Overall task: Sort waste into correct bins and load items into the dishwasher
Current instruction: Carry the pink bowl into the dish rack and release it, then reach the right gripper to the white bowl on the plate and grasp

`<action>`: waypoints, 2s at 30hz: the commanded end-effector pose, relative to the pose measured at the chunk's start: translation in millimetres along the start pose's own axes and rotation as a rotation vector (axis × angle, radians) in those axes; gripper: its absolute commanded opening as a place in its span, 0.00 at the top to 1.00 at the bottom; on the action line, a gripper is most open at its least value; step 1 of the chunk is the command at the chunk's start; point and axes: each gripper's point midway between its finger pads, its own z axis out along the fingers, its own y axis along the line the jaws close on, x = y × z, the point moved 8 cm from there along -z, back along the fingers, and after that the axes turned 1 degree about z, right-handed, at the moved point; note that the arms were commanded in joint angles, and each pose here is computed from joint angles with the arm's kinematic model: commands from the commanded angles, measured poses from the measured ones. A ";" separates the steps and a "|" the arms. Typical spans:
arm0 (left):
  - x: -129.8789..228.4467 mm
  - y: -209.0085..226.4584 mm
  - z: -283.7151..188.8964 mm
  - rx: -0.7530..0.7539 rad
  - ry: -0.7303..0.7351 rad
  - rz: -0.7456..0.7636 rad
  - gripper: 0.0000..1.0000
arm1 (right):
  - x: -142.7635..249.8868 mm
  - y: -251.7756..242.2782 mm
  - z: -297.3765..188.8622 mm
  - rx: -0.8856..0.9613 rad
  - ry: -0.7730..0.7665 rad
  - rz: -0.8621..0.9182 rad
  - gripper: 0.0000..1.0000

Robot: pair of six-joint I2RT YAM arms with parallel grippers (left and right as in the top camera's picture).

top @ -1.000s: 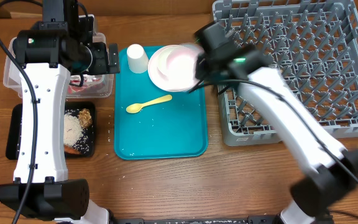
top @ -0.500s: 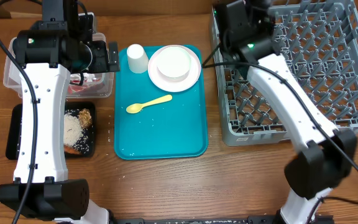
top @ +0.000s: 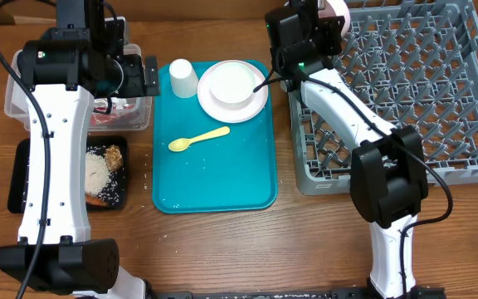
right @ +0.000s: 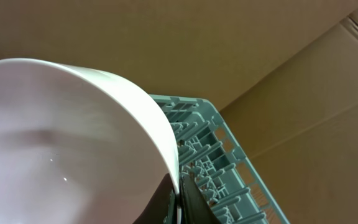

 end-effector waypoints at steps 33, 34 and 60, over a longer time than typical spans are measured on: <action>-0.3 -0.2 4.1 -0.003 0.007 0.006 0.00 | 26.6 39.9 29.6 -0.073 0.013 -0.062 0.96; -0.3 -0.1 4.1 -0.003 0.007 0.006 0.00 | 27.5 42.1 26.2 -0.080 0.014 -0.075 0.95; -0.2 -0.1 4.1 -0.003 0.007 0.006 0.00 | 7.9 -5.7 -85.5 -0.780 0.197 0.002 0.00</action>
